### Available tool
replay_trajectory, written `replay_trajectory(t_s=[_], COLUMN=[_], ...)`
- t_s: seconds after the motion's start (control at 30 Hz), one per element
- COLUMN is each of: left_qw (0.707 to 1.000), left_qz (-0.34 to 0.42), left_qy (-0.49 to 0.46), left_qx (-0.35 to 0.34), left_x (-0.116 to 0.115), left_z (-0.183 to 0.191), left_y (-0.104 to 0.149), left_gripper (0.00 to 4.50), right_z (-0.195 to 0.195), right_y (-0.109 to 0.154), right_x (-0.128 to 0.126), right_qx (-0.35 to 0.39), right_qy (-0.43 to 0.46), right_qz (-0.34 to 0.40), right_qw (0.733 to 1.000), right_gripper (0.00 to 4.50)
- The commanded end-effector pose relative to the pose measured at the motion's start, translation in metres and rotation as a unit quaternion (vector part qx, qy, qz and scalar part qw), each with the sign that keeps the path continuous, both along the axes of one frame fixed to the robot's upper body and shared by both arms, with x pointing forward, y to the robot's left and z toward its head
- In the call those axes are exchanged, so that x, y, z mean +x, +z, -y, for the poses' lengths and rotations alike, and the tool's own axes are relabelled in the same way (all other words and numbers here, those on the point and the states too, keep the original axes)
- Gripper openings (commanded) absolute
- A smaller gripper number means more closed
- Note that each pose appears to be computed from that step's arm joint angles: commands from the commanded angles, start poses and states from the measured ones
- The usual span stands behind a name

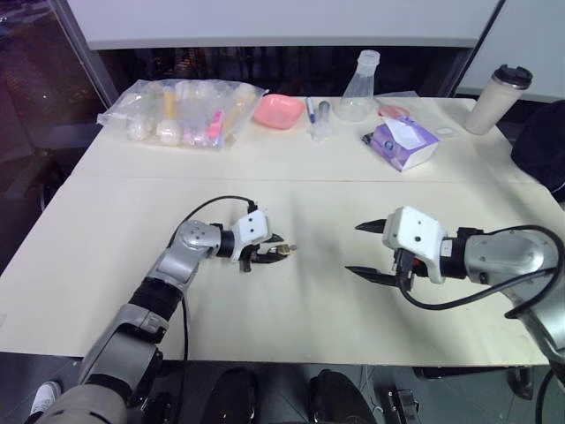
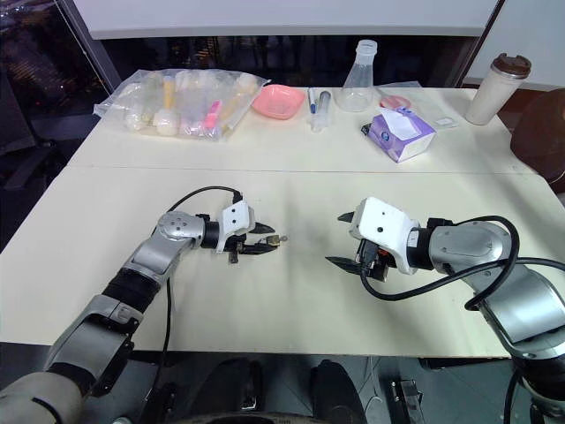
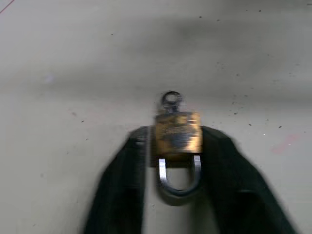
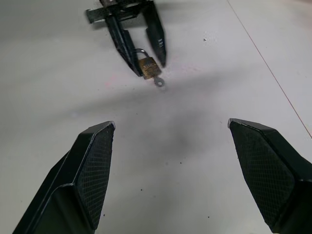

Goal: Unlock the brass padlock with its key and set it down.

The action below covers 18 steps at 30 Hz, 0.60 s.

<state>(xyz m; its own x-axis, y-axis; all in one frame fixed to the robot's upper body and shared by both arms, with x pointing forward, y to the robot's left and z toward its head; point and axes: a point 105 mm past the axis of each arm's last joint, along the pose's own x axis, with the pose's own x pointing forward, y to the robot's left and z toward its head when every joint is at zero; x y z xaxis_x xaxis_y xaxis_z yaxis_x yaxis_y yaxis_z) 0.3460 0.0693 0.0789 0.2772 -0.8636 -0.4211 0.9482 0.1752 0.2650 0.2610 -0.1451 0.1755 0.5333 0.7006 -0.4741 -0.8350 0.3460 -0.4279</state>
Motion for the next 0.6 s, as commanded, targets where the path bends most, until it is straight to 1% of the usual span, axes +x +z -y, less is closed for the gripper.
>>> replay_trajectory(t_s=[0.03, 0.2, 0.23, 0.27, 0.37, 0.47, 0.53, 0.6], left_qw=[0.999, 0.999, 1.0, 1.0, 0.999, 0.997, 0.997, 0.997], left_qz=[-0.002, 0.003, 0.004, 0.002, -0.016, -0.018, -0.008, -0.001], left_qy=[0.015, 0.015, 0.012, 0.004, -0.026, -0.054, -0.06, -0.067], left_qx=[0.036, 0.032, 0.026, 0.012, -0.023, -0.043, -0.046, -0.049], left_x=[0.003, 0.007, 0.009, 0.01, 0.013, 0.013, 0.016, 0.017], left_z=[-0.014, -0.024, -0.025, -0.025, -0.025, -0.022, -0.021, -0.018], left_y=[-0.009, 0.001, 0.007, 0.017, 0.052, 0.08, 0.092, 0.099], left_gripper=[0.74, 0.74, 0.74, 0.74, 0.74, 0.74, 0.74, 0.74], right_z=[-0.002, -0.009, -0.011, -0.012, -0.017, -0.025, -0.032, -0.037], right_y=[0.013, 0.014, 0.014, 0.013, 0.006, 0.01, 0.012, 0.011], right_x=[0.001, 0.009, 0.013, 0.02, 0.036, 0.046, 0.049, 0.051], right_qx=[-0.001, 0.003, -0.001, -0.015, -0.084, -0.121, -0.131, -0.13], right_qy=[0.007, 0.007, 0.006, 0.001, 0.016, 0.045, 0.062, 0.075], right_qz=[0.028, 0.056, 0.074, 0.104, 0.207, 0.294, 0.331, 0.342], right_qw=[1.0, 0.998, 0.997, 0.994, 0.975, 0.947, 0.932, 0.927], right_gripper=[3.87, 3.87, 3.87, 3.87, 3.87, 3.87, 3.87, 3.87])
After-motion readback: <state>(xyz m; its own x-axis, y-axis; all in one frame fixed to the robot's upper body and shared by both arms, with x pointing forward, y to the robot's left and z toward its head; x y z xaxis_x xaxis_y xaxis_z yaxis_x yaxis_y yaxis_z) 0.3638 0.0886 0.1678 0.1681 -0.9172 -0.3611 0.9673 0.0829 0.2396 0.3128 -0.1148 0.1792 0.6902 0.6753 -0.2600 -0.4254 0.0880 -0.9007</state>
